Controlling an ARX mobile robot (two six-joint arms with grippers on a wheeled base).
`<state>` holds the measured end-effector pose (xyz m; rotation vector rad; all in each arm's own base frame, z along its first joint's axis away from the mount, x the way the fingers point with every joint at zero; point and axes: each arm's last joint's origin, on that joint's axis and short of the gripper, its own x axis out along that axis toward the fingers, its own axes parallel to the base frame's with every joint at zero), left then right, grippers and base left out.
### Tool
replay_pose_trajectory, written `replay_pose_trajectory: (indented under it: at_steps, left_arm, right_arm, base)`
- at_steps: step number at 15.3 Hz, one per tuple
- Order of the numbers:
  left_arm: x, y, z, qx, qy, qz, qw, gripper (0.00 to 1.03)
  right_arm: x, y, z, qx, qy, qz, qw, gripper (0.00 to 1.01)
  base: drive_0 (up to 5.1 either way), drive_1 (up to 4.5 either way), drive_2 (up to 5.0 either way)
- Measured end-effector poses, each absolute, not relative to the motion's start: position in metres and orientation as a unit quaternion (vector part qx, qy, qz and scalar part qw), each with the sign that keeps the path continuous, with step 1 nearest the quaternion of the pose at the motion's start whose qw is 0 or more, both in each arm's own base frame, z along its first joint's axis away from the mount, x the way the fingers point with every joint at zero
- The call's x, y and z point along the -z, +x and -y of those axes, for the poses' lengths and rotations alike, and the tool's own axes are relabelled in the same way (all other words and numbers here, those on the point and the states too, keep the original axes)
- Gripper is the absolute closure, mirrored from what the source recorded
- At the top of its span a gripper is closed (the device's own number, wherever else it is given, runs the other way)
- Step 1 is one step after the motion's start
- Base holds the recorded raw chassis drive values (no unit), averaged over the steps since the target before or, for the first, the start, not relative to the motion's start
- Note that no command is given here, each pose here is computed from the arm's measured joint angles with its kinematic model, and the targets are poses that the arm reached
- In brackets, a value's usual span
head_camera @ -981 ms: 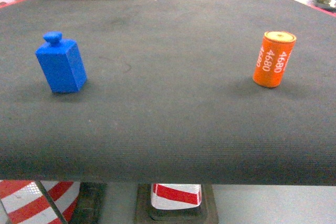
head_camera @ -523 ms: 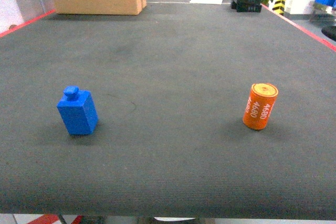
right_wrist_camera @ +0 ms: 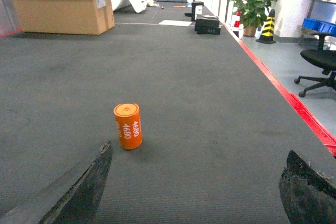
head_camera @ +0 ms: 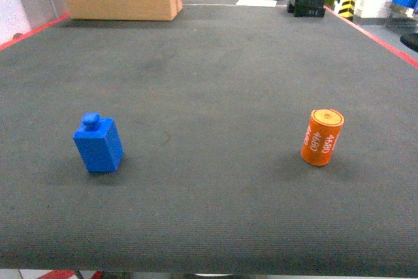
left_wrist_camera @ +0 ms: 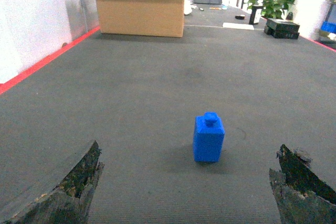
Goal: Sort blue parts and orange caps into right shelf containers
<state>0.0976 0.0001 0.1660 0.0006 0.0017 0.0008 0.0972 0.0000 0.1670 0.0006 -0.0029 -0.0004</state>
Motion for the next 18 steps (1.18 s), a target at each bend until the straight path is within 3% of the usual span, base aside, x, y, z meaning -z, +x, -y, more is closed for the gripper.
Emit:
replay_pose_trajectory:
  at_steps: [18]
  left_arm:
    - [-0.1660,0.0976,-0.0001,0.000,0.000,-0.001,1.000,0.05]
  right_arm:
    - [-0.1670,0.0972,0.0000,0.000,0.000,0.001,1.000,0.03]
  base:
    - [0.0,0.00,0.0]
